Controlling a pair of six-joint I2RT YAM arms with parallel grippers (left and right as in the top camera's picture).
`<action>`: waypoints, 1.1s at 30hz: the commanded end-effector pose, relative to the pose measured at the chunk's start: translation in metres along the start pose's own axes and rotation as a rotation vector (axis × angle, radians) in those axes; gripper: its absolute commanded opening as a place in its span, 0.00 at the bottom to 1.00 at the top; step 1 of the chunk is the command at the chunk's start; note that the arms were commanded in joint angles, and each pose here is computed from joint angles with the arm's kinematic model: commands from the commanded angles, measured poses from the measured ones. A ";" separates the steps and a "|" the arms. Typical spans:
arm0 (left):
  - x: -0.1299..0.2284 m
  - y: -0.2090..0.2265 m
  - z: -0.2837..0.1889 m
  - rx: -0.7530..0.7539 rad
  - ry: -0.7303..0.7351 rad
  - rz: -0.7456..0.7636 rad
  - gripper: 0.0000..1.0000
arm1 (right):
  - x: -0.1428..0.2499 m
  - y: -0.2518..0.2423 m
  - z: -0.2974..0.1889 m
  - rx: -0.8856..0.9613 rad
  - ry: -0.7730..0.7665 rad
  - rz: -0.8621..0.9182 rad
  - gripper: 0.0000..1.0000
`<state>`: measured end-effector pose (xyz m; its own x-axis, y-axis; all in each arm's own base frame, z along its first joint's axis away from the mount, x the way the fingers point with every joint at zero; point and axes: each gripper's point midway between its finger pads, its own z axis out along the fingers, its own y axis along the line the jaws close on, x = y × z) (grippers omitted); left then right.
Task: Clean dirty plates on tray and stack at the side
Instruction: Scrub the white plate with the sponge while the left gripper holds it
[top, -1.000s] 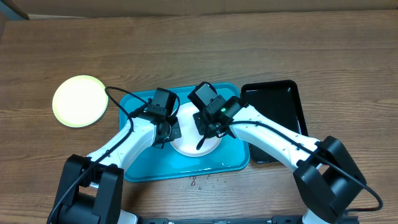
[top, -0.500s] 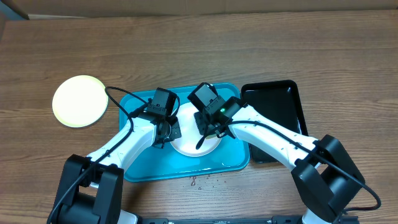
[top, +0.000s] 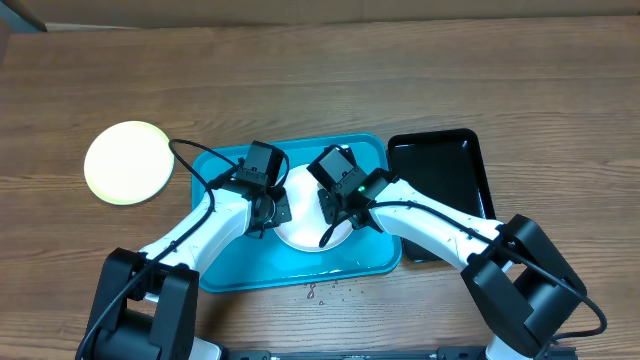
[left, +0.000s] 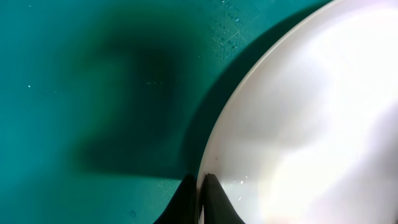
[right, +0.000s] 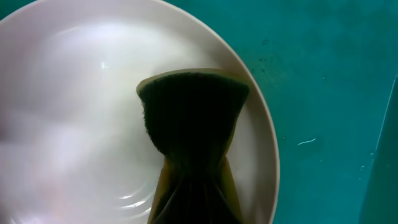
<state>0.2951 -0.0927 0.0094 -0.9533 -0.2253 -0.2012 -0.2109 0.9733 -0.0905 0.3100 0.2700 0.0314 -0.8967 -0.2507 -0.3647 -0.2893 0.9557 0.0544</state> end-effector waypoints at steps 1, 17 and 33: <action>0.007 0.006 0.005 -0.016 0.025 0.026 0.04 | 0.006 -0.009 0.009 0.049 0.011 0.001 0.04; 0.007 0.006 0.005 -0.019 0.025 0.027 0.04 | 0.043 0.024 0.036 -0.126 0.205 0.170 0.04; 0.008 0.007 0.005 -0.024 0.026 0.027 0.04 | 0.013 0.084 0.011 -0.558 0.246 0.137 0.04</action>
<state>0.2947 -0.0860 0.0089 -0.9547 -0.2180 -0.2024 -0.2083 0.9757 -0.0681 0.2862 0.3369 0.0141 -0.9731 -0.1659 -0.1598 -0.2237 0.8467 0.4828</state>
